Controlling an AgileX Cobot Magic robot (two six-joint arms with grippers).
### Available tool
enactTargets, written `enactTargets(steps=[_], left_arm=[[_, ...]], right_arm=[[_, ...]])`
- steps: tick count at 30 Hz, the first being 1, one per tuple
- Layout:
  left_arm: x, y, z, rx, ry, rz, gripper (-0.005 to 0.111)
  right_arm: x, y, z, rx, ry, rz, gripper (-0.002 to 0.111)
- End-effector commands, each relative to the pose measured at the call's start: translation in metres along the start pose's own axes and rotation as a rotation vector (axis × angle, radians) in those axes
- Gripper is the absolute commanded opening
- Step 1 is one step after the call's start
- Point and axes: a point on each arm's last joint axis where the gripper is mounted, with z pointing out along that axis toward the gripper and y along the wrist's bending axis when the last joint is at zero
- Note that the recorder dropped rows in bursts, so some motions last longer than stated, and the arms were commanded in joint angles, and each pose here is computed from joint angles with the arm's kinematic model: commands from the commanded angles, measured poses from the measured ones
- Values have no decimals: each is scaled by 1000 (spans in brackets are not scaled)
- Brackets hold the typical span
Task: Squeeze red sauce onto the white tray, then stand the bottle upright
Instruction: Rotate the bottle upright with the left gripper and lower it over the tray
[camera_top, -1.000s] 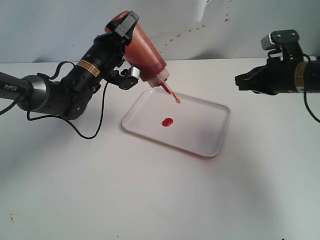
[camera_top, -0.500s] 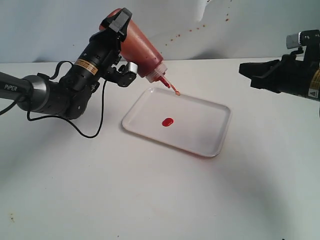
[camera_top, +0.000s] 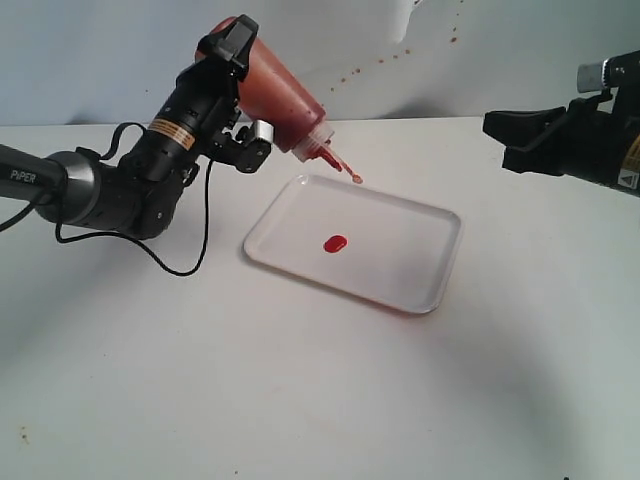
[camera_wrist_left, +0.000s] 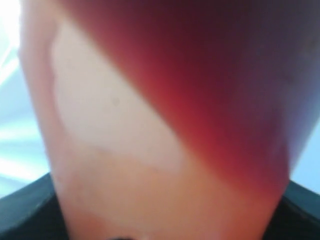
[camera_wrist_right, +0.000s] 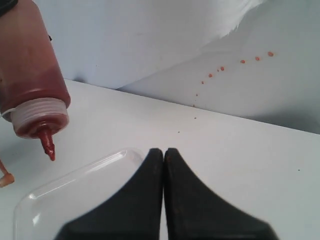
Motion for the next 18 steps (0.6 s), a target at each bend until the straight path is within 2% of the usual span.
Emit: enactTargets(steps=[1,11,18], left_arm=[[7,5,2,-27,77,-71,0],[16,-1,0,13,191,-332,0],[12,-16,-17,73,237,-603,0]], right_arm=[[-4,-1,-2,21,-24,-12,0],[-5,-1,-2,18,-36,-7,0],[-6,0,-2,14,-43,4,0]])
